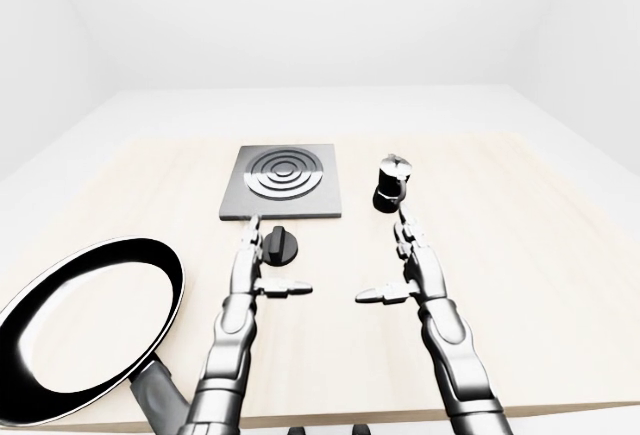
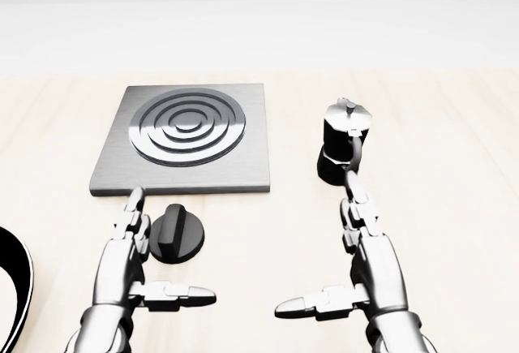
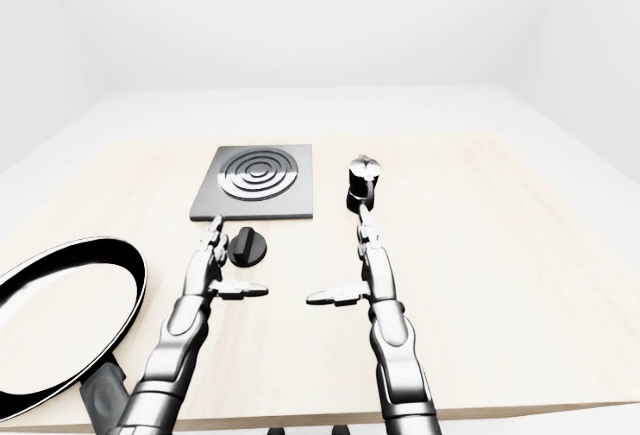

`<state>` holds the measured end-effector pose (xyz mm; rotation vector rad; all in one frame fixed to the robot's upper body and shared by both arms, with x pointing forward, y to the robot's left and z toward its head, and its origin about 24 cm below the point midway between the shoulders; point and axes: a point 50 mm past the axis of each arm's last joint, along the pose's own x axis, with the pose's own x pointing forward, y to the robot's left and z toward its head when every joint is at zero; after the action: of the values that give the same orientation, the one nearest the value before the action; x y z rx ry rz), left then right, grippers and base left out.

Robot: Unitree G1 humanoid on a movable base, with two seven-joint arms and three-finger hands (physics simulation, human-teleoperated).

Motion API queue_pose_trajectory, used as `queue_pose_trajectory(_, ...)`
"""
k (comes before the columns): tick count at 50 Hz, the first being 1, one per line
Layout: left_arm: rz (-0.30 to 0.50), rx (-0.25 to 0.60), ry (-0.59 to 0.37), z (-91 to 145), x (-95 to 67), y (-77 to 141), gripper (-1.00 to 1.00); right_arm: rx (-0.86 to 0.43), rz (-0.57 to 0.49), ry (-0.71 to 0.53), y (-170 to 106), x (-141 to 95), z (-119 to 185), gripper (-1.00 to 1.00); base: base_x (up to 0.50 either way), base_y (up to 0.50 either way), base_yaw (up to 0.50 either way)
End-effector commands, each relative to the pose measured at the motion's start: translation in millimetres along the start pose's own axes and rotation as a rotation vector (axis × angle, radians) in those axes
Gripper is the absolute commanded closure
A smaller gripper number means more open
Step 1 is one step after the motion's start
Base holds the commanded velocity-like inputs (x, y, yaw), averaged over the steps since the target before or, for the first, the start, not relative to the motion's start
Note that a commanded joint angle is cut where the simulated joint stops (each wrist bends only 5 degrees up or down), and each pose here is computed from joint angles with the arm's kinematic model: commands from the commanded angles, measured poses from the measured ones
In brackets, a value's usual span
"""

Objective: Turn on the stove.

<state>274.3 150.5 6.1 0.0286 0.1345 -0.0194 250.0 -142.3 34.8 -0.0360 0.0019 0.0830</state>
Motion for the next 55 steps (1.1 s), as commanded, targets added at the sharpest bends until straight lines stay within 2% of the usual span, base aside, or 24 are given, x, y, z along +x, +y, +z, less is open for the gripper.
queue_pose_trajectory(1, -0.008, 0.003, 0.017, -6, 0.9, -2, -1.00, -0.001, 0.002, 0.002, 0, 0, -1, -1.00, 0.00, 0.00, 0.00)
queue_pose_trajectory(35, -0.042, 0.005, 0.067, -19, -0.8, -13, -1.00, 0.000, 0.002, 0.001, 0, -1, 0, -1.00, 0.00, 0.00, 0.00)
queue_pose_trajectory(55, -0.132, 0.015, 0.044, -11, -12.9, -39, -1.00, 0.001, 0.005, 0.006, 1, -1, -2, -1.00, 0.00, 0.00, 0.00)
